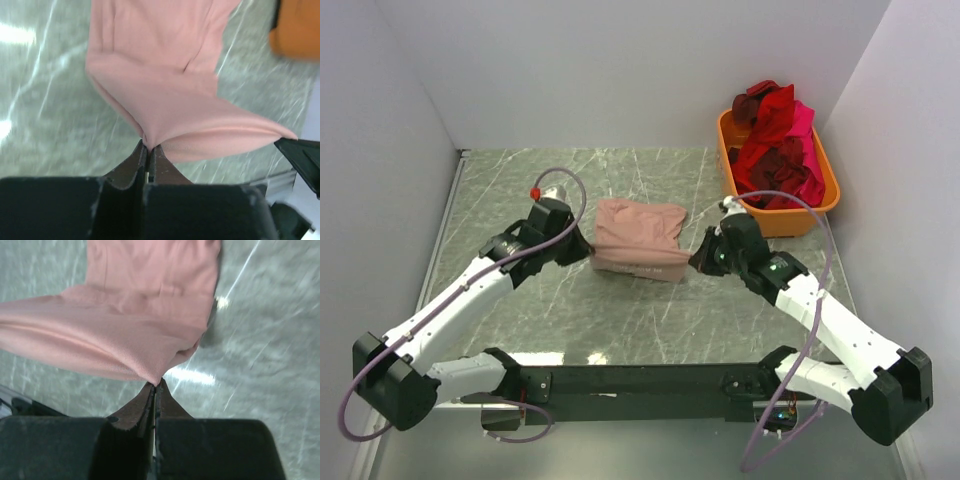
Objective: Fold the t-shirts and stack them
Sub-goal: Fold the tshirt, then neatly place the folded tshirt to the corner, then reset both grippers
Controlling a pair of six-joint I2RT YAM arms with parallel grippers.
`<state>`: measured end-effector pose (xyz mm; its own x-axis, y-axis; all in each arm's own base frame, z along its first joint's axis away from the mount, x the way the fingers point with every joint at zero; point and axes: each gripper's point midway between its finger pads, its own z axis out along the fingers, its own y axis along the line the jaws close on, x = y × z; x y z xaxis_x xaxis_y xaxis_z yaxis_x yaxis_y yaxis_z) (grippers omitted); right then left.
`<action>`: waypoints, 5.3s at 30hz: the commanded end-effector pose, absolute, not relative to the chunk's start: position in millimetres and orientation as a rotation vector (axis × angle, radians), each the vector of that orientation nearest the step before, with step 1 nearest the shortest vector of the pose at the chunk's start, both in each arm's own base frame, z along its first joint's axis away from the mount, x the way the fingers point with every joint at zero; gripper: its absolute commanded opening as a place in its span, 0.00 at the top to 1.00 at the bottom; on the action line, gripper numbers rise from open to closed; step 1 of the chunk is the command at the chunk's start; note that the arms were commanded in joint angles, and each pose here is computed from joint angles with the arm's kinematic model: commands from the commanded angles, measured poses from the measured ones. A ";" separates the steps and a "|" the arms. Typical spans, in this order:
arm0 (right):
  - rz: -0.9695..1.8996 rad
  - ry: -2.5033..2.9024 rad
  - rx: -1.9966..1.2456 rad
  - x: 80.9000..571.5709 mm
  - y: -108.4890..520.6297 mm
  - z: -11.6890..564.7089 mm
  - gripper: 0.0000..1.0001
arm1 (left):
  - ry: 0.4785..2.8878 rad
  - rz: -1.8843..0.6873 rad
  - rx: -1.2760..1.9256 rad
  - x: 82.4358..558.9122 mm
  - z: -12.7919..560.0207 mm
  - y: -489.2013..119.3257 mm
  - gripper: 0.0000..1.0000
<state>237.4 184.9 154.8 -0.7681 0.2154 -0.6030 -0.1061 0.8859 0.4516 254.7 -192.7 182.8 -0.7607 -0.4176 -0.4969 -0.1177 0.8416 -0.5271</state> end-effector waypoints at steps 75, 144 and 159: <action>0.676 2.151 0.019 330.8 158.6 201.2 0.09 | 2.547 -0.594 -0.068 481.7 55.0 -221.8 0.01; 0.461 2.066 0.217 273.3 98.2 227.2 0.09 | 1.977 0.551 -0.600 593.5 223.2 156.1 0.01; 0.524 1.994 0.239 278.7 103.9 215.0 0.08 | 1.975 -0.342 -0.511 433.9 231.7 -97.0 0.01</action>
